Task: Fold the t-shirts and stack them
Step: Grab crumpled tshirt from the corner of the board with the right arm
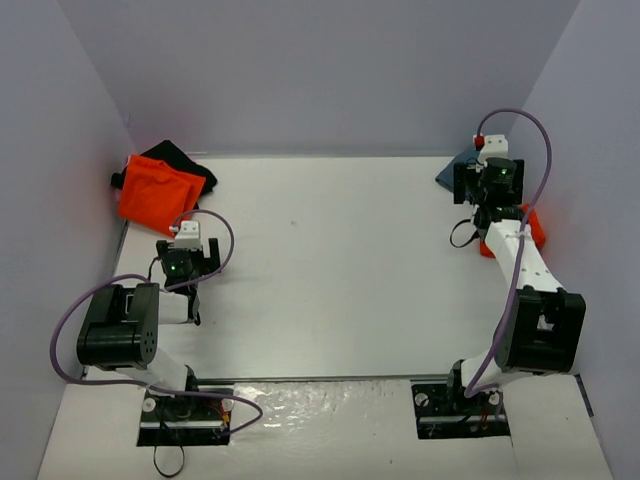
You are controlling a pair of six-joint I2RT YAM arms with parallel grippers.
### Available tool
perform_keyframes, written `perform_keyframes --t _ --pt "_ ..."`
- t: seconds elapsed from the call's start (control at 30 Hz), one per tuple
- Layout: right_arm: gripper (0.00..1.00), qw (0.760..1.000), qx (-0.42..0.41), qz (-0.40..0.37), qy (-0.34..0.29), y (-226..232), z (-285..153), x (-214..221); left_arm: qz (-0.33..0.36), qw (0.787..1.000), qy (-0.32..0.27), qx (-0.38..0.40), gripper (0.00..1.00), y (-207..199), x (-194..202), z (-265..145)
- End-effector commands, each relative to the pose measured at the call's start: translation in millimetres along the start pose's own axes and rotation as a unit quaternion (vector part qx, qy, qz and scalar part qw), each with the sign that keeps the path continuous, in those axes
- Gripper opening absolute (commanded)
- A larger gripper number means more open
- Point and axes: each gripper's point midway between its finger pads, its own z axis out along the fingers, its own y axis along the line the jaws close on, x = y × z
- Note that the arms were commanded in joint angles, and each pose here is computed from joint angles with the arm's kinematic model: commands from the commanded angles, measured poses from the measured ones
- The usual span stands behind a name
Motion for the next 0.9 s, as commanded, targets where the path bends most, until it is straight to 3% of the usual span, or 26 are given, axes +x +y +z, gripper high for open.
perform_keyframes --t 0.0,0.17,0.23,0.47,0.67,0.87 --pt "1.0 0.999 -0.016 -0.022 0.033 9 25 5 -0.003 0.998 -0.067 -0.007 0.97 2 -45 7" --pt "1.0 0.983 0.019 -0.088 0.163 4 67 67 -0.003 0.998 -0.067 -0.008 0.97 2 -45 7" --pt "1.0 0.976 0.048 -0.108 0.184 -6 74 73 -0.003 0.998 -0.066 -0.007 0.97 2 -45 7" --pt "0.99 0.973 0.039 -0.111 0.196 -3 104 44 -0.003 0.998 -0.067 -0.008 0.97 2 -45 7" --pt "0.99 0.98 0.029 -0.095 0.171 -4 97 17 -0.003 0.998 -0.067 -0.008 0.97 2 -45 7" --pt "0.98 0.975 0.048 -0.112 0.188 -10 105 22 -0.003 0.998 -0.067 -0.007 0.97 1 -45 8"
